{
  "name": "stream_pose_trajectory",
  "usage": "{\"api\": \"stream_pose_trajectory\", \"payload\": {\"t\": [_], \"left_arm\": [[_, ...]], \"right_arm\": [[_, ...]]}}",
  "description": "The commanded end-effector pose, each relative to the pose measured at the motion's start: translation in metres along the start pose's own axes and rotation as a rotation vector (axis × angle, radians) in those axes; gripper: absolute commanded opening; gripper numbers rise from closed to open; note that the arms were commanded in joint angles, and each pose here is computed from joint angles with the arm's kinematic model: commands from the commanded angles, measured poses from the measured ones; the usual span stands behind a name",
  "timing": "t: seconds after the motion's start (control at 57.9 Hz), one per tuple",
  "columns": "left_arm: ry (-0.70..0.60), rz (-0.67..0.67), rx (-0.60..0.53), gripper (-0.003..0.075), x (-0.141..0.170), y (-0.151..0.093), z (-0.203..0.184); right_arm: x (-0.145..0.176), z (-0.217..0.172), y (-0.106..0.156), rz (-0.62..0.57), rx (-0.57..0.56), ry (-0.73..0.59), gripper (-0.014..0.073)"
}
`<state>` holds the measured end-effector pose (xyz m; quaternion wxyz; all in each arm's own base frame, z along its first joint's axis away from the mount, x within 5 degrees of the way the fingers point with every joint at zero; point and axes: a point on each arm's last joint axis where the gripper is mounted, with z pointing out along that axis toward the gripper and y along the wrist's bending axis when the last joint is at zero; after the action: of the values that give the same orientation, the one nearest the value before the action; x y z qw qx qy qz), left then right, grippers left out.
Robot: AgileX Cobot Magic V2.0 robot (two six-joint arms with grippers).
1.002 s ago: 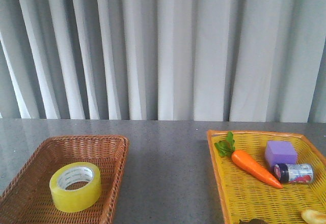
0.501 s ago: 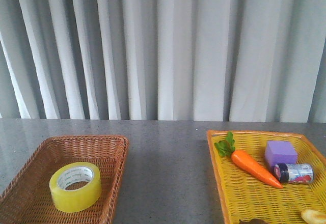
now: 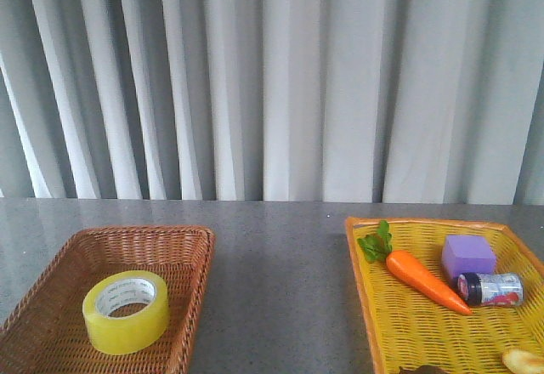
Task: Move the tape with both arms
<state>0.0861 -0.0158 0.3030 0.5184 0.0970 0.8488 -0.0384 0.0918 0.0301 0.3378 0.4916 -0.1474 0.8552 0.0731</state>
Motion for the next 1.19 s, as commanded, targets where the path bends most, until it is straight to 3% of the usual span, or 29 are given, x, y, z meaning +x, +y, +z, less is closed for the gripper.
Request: {"api": "stream_pose_trajectory", "payload": {"t": [0.0, 0.225, 0.484, 0.708, 1.175], "left_arm": [[-0.087, -0.021, -0.007, -0.0007, -0.013, 0.001, -0.003], [-0.104, 0.006, -0.029, -0.0007, -0.008, 0.002, -0.006], [-0.429, -0.054, -0.1, -0.0007, 0.049, 0.003, -0.01], [-0.572, -0.085, -0.089, -0.0007, 0.099, 0.0, 0.014], [-0.574, -0.091, -0.087, -0.0007, 0.099, 0.0, 0.014]], "right_arm": [[-0.012, -0.004, -0.001, 0.0, 0.009, -0.087, -0.0008], [-0.012, -0.004, -0.001, -0.001, 0.01, -0.086, -0.0007], [-0.012, -0.004, -0.001, 0.0, 0.01, -0.086, -0.0007], [-0.012, -0.004, -0.001, 0.0, 0.009, -0.086, -0.0007], [-0.012, -0.004, -0.001, 0.0, 0.01, -0.084, -0.0007]]}}
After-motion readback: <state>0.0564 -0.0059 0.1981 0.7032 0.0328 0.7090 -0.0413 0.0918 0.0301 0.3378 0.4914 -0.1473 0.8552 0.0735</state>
